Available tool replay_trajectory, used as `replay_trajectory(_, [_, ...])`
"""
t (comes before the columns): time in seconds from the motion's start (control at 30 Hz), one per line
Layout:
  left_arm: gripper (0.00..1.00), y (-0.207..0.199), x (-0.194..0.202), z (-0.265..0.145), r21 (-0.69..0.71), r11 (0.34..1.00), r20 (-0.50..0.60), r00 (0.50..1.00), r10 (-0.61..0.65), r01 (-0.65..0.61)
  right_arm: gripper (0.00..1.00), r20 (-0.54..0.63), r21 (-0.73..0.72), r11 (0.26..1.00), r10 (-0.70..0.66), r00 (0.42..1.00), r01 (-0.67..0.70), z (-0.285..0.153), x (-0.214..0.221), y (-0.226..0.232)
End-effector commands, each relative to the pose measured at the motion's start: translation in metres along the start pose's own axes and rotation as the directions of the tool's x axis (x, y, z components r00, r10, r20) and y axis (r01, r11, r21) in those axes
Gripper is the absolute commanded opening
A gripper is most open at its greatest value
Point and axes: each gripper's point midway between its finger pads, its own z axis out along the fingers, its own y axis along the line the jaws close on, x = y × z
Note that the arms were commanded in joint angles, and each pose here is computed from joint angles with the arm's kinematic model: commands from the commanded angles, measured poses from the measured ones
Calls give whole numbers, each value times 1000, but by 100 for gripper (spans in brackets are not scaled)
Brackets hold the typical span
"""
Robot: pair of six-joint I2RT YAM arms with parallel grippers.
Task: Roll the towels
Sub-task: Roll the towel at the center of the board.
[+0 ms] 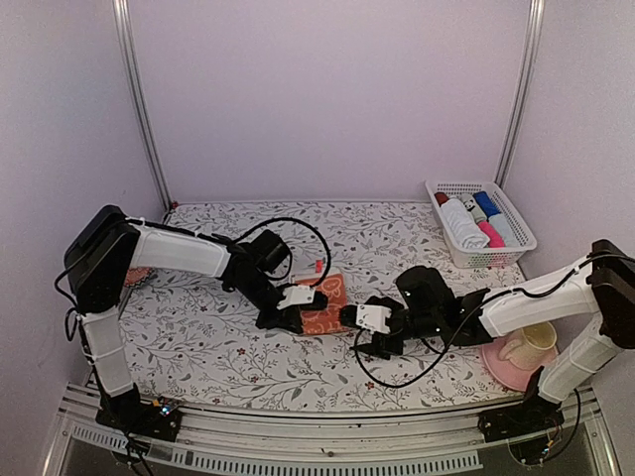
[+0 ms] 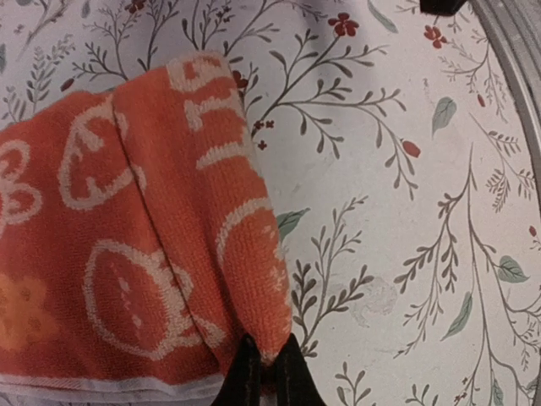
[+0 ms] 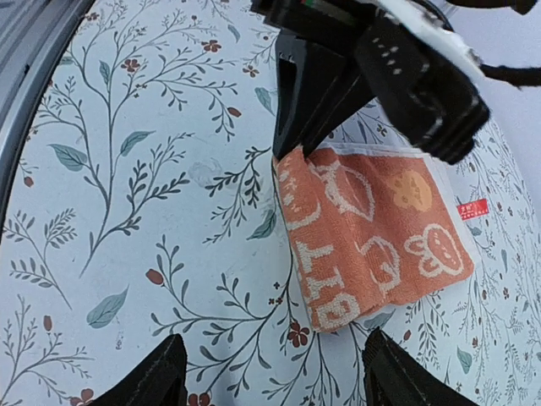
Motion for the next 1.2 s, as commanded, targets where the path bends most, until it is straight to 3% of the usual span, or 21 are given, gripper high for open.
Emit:
replay_trajectory(0.0, [0,-11,7,-4,139,984,21,993,-112,108,72,-48,94,980,-171,984,175,20,-2,-11])
replay_trajectory(0.27, [0,-9,21,2,235,952,15,979,-204,195,68,-86,75,961,-259,962,266,49,7,-9])
replay_trajectory(0.8, [0,-10,27,3,318,922,16,971,-239,222,65,-186,117,889,-419,889,444,71,13,-11])
replay_trajectory(0.97, [0,-8,28,2,321,918,19,968,-250,231,54,-246,120,883,-416,875,453,84,26,-16])
replay_trajectory(1.17, [0,-8,29,1,324,917,16,968,-252,233,29,-275,120,896,-384,882,427,91,30,-19])
